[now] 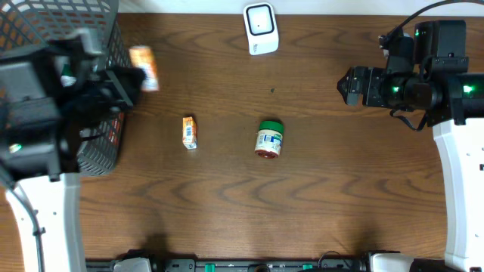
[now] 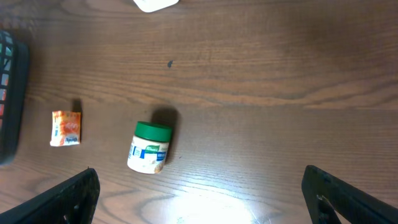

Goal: Scan the item barcode
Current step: 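Lift the second tissue pack out of the basket, then place the second tissue pack on the table beside the first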

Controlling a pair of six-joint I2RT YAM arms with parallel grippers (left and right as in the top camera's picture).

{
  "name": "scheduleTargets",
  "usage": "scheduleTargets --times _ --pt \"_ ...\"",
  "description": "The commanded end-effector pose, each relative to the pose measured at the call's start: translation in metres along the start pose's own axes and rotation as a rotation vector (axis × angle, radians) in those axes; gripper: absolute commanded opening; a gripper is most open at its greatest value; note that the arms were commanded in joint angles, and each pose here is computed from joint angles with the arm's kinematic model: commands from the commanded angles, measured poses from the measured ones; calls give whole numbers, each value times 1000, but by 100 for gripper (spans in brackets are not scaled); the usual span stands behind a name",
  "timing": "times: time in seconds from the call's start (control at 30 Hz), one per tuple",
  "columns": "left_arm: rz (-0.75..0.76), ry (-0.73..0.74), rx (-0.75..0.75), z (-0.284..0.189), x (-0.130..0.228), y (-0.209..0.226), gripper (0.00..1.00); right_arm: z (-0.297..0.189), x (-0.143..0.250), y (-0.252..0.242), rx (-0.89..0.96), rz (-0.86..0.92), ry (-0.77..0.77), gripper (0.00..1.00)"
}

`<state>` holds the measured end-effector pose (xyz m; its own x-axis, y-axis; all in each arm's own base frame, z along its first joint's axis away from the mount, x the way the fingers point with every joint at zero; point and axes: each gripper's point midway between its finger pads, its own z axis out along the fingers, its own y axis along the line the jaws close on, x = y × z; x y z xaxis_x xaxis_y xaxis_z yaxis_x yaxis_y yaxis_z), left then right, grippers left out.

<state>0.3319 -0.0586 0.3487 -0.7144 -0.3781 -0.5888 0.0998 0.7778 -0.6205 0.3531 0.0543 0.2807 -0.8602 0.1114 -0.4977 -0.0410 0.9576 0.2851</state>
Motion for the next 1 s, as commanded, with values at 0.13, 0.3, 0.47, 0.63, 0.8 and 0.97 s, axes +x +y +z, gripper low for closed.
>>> scheduleTargets --times 0.13,0.3,0.47,0.63,0.8,0.97 --pt "41 308 107 70 71 -28 7 -3 -4 3 -10 -18 -11 99" --pt "-33 460 74 114 100 -13 7 -3 -4 3 -10 -18 -11 99" --pt "-125 571 131 149 116 -4 7 -3 -4 3 -10 -18 -11 99" --pt "-215 682 148 181 139 14 7 -3 -4 3 -10 -18 -11 99" --pt "-273 756 112 207 161 38 7 -3 -4 3 -10 -18 -11 99" --pt "-275 769 107 230 171 53 8 -3 -4 3 -10 -19 -11 99"
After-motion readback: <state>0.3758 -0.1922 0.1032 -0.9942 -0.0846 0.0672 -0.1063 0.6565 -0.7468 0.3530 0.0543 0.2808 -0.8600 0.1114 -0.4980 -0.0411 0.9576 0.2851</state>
